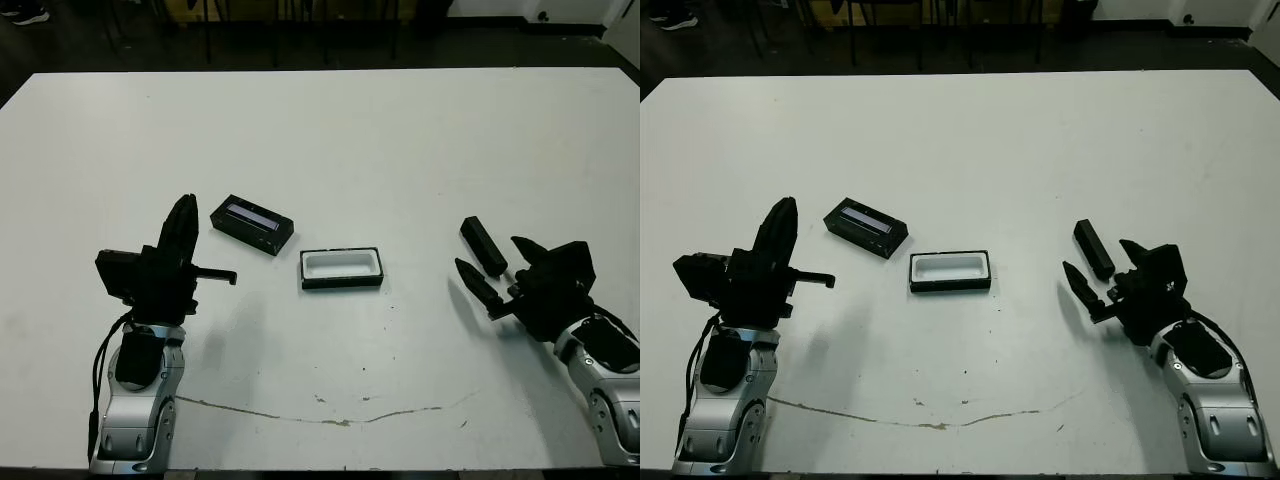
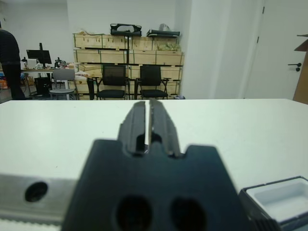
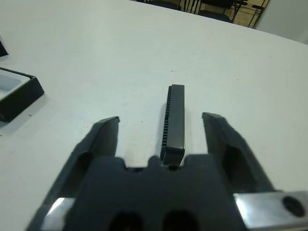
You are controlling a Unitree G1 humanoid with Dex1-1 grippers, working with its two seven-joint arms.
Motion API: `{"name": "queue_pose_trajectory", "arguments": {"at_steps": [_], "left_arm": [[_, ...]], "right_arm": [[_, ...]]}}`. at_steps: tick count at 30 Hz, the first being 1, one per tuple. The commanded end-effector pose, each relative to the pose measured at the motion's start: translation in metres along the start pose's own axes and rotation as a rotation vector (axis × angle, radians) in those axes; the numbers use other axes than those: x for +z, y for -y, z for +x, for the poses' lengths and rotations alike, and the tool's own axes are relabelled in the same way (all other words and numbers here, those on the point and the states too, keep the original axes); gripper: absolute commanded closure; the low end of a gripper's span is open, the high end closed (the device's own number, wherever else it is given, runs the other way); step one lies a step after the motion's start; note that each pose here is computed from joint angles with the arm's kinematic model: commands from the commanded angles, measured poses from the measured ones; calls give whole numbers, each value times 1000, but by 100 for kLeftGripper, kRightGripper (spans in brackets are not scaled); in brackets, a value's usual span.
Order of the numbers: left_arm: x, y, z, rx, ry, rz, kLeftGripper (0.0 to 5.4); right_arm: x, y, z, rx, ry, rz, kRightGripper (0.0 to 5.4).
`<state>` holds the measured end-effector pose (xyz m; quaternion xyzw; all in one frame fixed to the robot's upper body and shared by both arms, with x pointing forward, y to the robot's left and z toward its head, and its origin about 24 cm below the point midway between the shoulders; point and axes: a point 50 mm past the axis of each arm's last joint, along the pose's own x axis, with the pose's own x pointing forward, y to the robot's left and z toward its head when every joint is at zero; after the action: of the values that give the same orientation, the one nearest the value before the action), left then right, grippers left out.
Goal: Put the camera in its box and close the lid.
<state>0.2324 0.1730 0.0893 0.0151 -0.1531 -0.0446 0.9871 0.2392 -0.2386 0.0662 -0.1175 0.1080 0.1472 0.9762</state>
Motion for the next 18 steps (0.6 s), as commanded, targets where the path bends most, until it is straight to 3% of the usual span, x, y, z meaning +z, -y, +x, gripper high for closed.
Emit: {"name": "queue_pose_trajectory", "arguments": {"at_steps": [1,6,18], "left_arm": [[-5,-3,-4,5,-35,16,540],[-5,-3,-3,-9,-18,29,540],[-5,-5,-2,-12,-14,42,540]], "right_arm": [[-6,0,2,-11,-8,-1,213],[-8,1,3,0,-6,-34,304],[-12,0,4,29,-53,3,520]]}}
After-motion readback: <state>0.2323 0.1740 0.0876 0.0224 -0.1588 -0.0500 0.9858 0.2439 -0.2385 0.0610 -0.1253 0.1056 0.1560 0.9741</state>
